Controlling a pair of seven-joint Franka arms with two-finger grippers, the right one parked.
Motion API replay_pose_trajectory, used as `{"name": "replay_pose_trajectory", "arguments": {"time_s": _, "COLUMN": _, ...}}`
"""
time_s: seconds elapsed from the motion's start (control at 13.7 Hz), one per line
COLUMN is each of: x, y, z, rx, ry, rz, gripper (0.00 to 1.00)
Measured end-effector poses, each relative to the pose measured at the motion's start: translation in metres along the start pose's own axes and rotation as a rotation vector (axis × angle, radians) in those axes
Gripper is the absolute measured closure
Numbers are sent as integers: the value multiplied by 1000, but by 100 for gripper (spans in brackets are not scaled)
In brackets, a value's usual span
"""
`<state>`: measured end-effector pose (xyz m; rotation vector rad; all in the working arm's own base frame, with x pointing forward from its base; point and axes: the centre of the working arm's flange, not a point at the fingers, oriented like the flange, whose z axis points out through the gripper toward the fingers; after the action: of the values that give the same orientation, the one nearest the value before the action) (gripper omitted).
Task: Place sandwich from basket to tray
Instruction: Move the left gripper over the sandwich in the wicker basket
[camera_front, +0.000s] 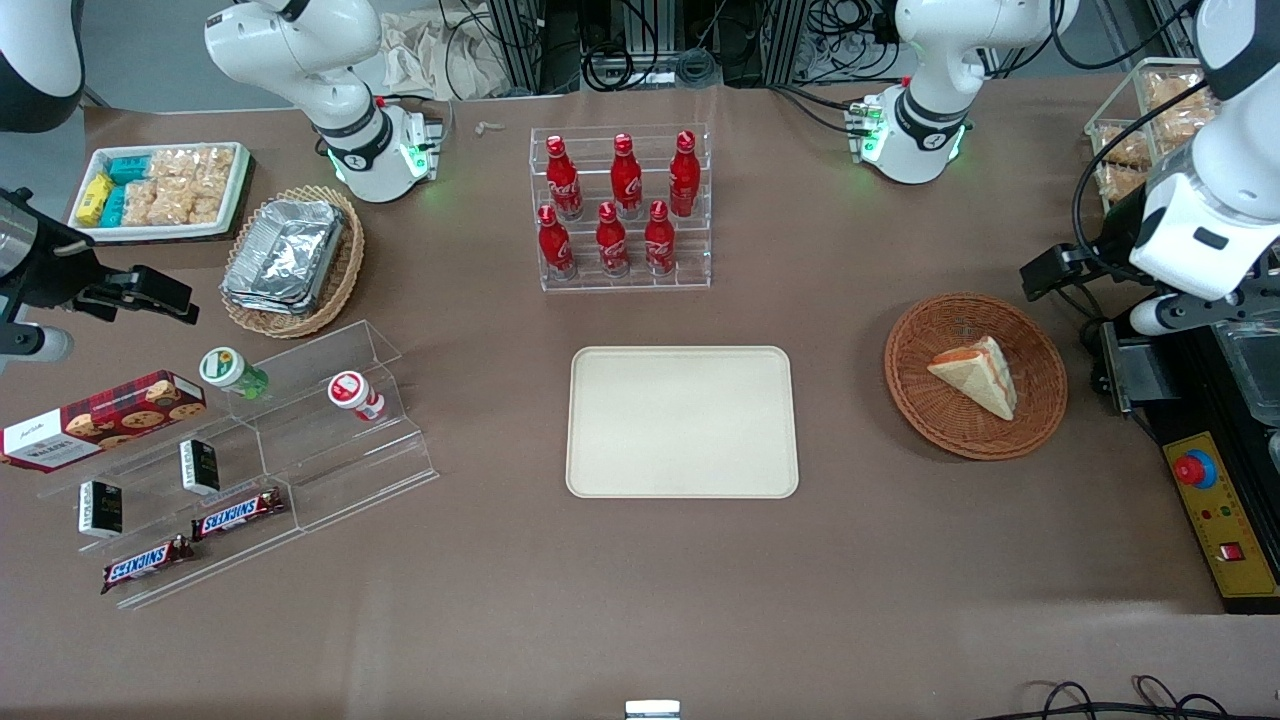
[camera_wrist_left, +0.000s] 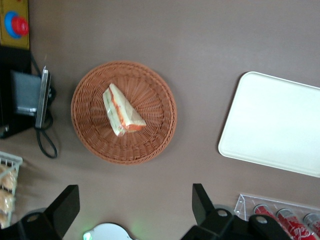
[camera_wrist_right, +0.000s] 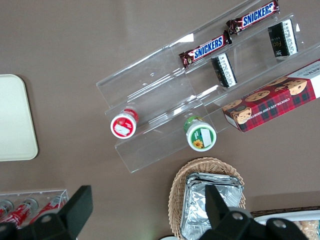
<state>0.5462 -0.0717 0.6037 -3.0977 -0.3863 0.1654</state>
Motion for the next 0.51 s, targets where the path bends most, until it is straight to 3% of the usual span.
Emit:
{"name": "replay_pose_trajectory", "arguments": {"time_s": 0.29, "x": 8, "y": -25, "z": 34, "rx": 32, "ry": -65, "rz": -120, "gripper": 0}}
{"name": "replay_pose_trajectory", "arguments": {"time_s": 0.51, "x": 8, "y": -53, "z": 48, "rx": 23, "ry": -57, "rz": -172, "gripper": 0}}
